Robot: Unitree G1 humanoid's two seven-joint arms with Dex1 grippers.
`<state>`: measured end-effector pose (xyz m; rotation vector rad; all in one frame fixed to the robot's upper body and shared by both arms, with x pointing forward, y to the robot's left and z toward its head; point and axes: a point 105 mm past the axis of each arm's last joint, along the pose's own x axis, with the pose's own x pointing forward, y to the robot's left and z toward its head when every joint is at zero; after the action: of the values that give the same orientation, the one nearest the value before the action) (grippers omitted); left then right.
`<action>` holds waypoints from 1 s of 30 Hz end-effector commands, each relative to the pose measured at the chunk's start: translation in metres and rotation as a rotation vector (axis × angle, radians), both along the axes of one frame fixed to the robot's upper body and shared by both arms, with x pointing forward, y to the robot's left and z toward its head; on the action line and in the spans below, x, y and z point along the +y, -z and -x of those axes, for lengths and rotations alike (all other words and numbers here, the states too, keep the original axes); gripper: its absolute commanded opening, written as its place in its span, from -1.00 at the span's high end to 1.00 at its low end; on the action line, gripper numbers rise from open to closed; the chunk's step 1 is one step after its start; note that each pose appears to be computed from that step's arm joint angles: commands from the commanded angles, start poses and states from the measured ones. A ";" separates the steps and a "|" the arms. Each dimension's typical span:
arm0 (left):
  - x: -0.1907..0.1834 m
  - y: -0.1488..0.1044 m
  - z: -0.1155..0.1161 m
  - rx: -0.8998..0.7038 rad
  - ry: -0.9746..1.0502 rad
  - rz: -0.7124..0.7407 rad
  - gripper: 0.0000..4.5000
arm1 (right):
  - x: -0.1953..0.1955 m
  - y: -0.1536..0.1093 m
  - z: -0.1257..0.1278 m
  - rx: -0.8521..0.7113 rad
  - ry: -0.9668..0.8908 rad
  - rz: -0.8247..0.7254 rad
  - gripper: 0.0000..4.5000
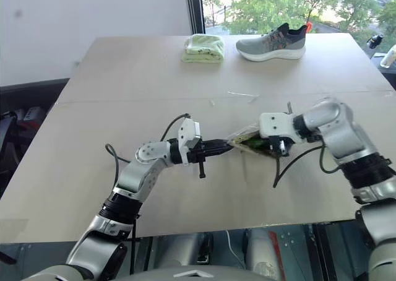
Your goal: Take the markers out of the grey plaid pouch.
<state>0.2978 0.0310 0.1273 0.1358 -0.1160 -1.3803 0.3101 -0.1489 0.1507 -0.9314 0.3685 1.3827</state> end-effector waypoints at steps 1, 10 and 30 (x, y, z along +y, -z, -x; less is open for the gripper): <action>0.007 -0.003 -0.001 -0.026 -0.017 -0.007 1.00 | -0.008 -0.028 0.008 -0.049 0.035 -0.069 0.85; 0.010 -0.004 -0.004 -0.023 -0.031 -0.008 1.00 | 0.007 -0.054 0.028 -0.040 0.026 -0.274 0.85; 0.028 -0.006 -0.010 -0.015 -0.149 0.011 1.00 | 0.013 -0.150 0.030 0.217 0.113 -1.149 0.85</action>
<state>0.3070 0.0540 0.1203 0.1341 -0.0728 -1.2558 0.2815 -0.1269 0.2798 0.1266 -0.1590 1.3315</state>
